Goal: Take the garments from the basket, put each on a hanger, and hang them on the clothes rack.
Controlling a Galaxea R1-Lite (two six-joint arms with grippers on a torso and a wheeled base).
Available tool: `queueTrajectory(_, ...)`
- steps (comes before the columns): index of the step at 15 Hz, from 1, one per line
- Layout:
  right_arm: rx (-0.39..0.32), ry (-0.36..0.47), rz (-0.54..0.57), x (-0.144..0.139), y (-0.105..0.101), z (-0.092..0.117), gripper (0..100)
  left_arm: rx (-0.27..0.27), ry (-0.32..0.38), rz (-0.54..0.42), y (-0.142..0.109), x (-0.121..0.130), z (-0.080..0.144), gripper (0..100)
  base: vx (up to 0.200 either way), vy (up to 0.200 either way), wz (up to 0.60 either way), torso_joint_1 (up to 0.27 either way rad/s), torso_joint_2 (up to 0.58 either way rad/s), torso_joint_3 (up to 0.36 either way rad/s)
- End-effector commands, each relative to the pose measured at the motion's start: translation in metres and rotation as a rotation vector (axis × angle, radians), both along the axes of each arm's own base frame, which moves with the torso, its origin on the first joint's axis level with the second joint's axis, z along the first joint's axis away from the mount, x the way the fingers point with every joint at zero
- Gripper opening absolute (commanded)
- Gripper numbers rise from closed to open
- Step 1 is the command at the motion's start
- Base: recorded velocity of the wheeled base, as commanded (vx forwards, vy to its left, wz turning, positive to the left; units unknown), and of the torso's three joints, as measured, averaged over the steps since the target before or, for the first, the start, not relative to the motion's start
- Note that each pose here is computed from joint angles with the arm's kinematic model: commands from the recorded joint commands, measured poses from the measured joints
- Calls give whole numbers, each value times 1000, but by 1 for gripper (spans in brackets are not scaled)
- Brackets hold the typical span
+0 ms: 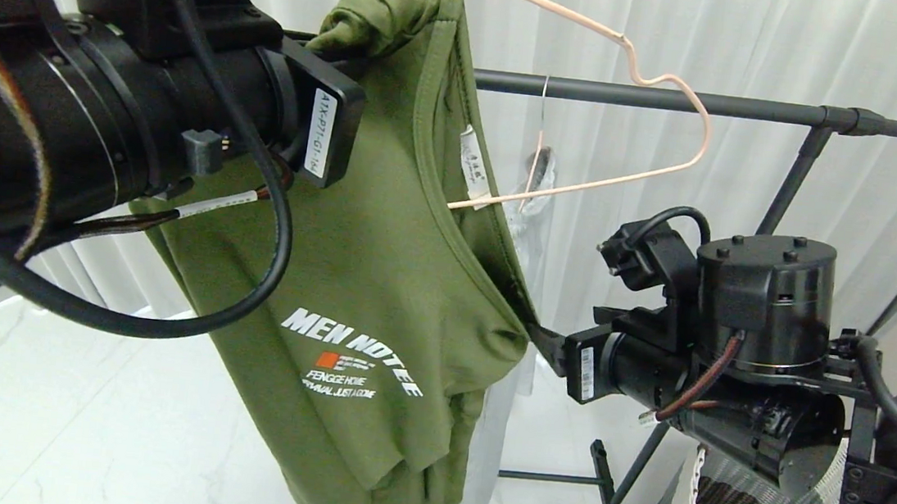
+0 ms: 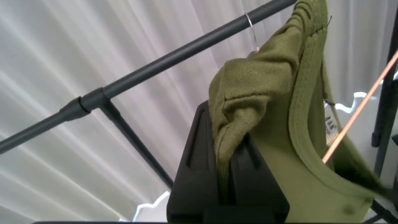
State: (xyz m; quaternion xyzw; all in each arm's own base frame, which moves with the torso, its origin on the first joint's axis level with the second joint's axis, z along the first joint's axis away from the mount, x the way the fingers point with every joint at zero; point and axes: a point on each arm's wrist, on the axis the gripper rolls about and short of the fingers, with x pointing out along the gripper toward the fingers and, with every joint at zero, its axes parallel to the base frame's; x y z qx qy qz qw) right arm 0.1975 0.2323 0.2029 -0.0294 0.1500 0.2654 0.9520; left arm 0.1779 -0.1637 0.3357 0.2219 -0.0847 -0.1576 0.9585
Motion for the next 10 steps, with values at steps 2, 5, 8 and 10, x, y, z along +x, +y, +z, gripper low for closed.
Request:
queueTrajectory(2,12,-32,-64,10,-17,10,0,17,2,21,5,2,-3,0,0,0,0,0,0,0)
queueTrajectory(5,14,-84,-172,28,-49,25,0,74,-1,47,12,2,-9,0,0,0,0,0,0,0)
queueTrajectory(8,32,-135,-256,43,-71,42,0,93,17,49,18,-2,-18,0,0,0,0,0,0,0)
queueTrajectory(10,49,-156,-275,44,-77,50,0,114,38,45,20,-5,-27,0,0,0,0,0,0,0)
